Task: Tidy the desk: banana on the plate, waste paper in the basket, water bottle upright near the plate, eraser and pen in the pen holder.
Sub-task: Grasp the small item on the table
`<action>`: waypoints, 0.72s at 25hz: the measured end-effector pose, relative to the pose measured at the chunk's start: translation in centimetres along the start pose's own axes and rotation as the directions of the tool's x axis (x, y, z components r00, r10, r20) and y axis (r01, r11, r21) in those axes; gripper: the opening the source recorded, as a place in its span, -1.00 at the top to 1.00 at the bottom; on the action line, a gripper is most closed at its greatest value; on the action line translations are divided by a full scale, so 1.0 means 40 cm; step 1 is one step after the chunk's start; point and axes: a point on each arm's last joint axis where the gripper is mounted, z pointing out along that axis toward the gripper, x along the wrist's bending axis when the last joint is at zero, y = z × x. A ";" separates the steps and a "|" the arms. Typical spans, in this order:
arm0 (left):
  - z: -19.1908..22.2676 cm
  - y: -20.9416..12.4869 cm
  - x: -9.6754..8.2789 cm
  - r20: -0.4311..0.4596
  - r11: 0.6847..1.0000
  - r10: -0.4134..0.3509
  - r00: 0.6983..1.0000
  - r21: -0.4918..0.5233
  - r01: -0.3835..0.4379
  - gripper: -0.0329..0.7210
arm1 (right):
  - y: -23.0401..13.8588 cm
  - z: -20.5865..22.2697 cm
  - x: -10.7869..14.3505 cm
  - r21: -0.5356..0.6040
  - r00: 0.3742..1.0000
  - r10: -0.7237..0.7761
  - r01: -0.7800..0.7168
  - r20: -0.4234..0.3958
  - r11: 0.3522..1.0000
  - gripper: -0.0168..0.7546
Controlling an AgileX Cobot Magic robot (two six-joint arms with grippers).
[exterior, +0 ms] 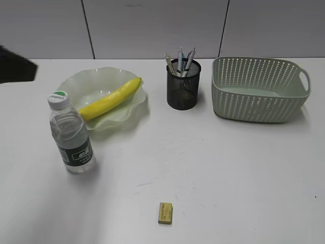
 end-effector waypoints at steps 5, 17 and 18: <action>0.161 0.059 -0.135 0.137 0.979 0.157 0.978 0.111 -0.173 0.20 | -0.116 -0.104 -0.007 -0.274 0.999 0.035 -0.039 -0.019 0.961 -0.17; 0.527 -0.105 -0.354 0.211 0.813 0.141 0.967 0.533 -0.235 -0.29 | -0.189 -0.136 -0.014 -0.465 0.997 0.066 -0.074 -0.033 0.882 0.02; 0.545 -0.122 -0.353 0.199 0.798 0.132 0.971 0.559 -0.223 -0.29 | -0.188 -0.136 -0.014 -0.467 0.997 0.066 -0.073 -0.032 0.881 0.02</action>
